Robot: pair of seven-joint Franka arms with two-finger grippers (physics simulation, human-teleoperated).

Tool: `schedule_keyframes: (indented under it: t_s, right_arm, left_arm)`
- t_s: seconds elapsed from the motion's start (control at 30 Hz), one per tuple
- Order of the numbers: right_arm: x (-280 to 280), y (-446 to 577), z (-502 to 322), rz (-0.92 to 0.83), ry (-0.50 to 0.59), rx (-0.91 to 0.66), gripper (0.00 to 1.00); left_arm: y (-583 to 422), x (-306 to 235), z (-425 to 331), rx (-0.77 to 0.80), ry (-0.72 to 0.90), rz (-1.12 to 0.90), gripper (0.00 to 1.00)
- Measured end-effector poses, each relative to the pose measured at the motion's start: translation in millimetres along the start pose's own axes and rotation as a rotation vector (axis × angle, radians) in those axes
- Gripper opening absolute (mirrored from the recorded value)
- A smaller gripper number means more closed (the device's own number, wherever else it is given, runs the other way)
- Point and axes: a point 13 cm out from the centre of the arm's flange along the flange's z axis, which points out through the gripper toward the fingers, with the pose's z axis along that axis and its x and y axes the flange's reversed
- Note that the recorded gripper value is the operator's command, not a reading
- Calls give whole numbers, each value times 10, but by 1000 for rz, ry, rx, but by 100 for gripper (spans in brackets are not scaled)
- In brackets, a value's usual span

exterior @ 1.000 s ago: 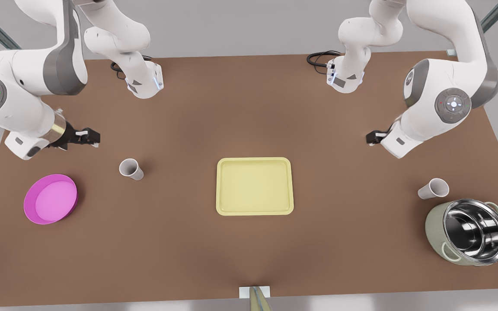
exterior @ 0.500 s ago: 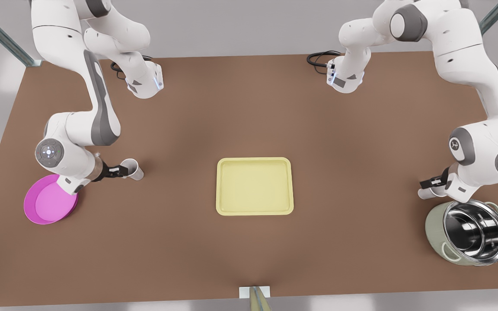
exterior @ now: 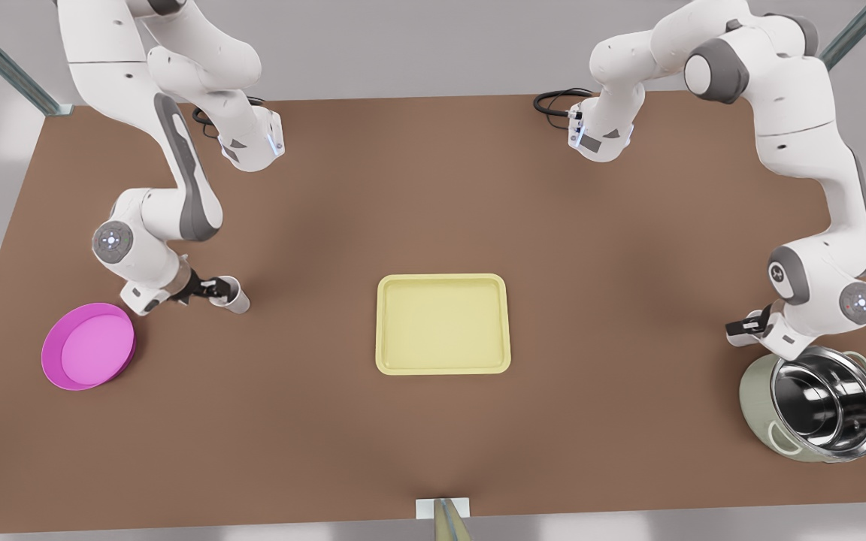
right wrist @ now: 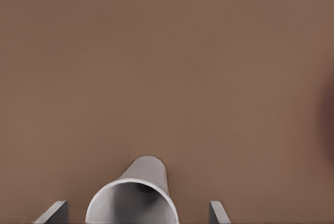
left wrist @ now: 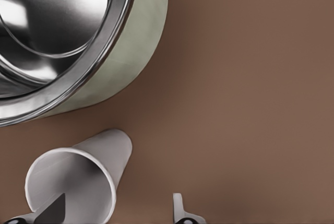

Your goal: Use both arms to respectively pick up the white IKEA cups from the middle-left and middle-right positions, then place the white IKEA cups onto the middle-middle tray, ensuring that the cups remain upright and do not tip over

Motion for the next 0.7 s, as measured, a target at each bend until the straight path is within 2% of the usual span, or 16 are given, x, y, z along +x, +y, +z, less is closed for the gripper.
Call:
schedule_keyframes:
  t_s: [0.33,0.37,0.43,0.47,0.5,0.7]
  right_arm:
    - [-58,-286,199,9,-106,16,100]
    - [-61,-323,224,11,-107,18,100]
    - [-42,-332,259,3,-109,19,100]
    - [-28,-322,273,-4,-109,19,100]
    - [-13,-312,286,-10,-109,20,100]
    - [76,-316,267,-42,-115,21,100]
  left_arm:
    - [21,52,346,4,45,37,100]
    - [17,48,403,3,47,41,77]
    - [26,28,438,-1,43,46,43]
    - [33,17,434,-5,38,48,30]
    - [43,6,425,-12,34,49,23]
    - [56,-48,328,-19,9,47,21]
